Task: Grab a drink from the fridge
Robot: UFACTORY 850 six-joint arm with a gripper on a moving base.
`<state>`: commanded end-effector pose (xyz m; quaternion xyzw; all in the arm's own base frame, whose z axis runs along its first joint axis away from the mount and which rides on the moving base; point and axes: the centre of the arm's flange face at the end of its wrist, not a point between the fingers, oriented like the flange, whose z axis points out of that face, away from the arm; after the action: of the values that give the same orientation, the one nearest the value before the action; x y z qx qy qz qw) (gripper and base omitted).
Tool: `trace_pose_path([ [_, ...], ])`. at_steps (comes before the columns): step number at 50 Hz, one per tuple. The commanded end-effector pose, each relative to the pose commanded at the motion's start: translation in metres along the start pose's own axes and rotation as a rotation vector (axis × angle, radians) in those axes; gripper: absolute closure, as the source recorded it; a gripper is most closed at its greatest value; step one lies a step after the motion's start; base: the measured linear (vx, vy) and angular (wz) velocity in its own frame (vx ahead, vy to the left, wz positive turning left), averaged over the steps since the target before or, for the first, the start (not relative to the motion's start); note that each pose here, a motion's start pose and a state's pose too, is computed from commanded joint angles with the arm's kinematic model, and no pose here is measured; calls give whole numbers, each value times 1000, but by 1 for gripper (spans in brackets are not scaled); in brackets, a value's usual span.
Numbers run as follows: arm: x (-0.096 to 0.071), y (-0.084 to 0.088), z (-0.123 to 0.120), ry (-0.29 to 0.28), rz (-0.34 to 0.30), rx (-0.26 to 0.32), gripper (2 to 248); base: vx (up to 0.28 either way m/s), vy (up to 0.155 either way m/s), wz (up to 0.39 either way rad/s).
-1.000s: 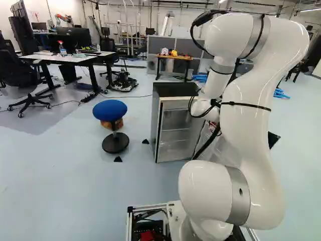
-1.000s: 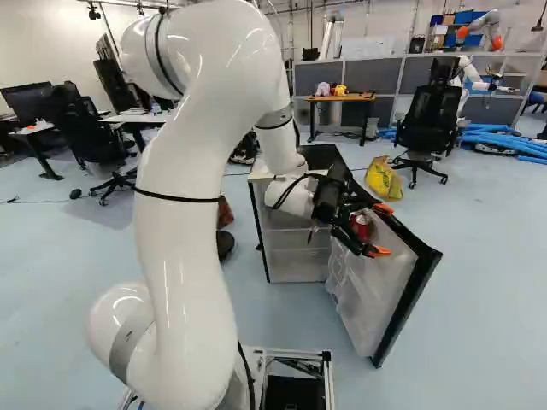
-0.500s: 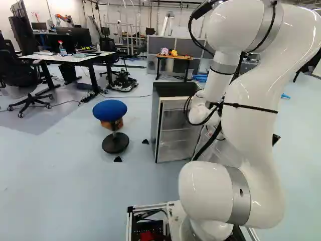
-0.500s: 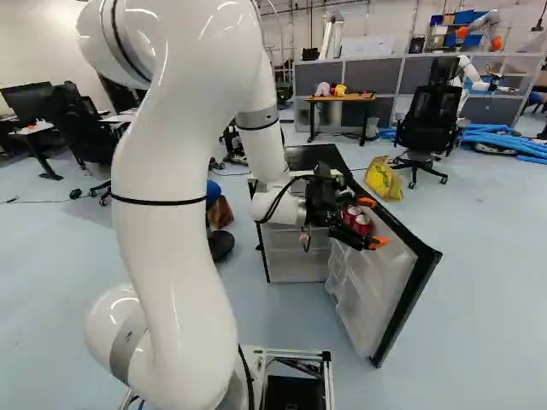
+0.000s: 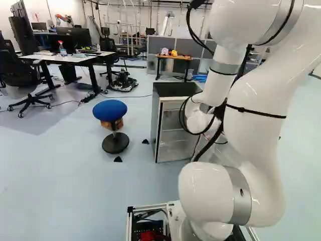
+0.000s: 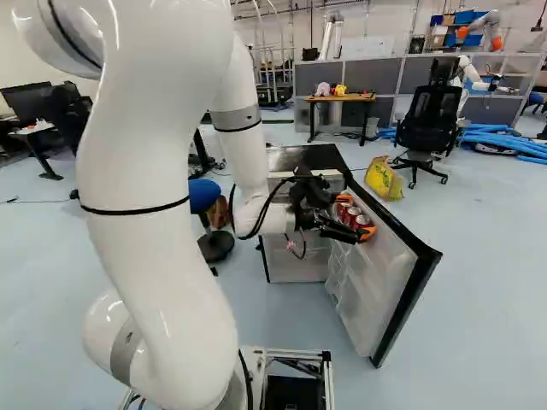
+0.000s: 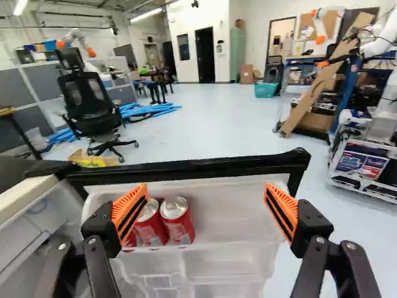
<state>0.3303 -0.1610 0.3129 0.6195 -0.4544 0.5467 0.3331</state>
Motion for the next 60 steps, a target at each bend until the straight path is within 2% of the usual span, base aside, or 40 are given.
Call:
trace_pose_path([
  [27, -10, 7, -48, -90, -106, 310, 3, 0, 0, 0],
  [40, -14, 7, -48, -103, -116, 310, 3, 0, 0, 0],
  [60, -36, 12, -42, -176, -145, 237, 3, 0, 0, 0],
])
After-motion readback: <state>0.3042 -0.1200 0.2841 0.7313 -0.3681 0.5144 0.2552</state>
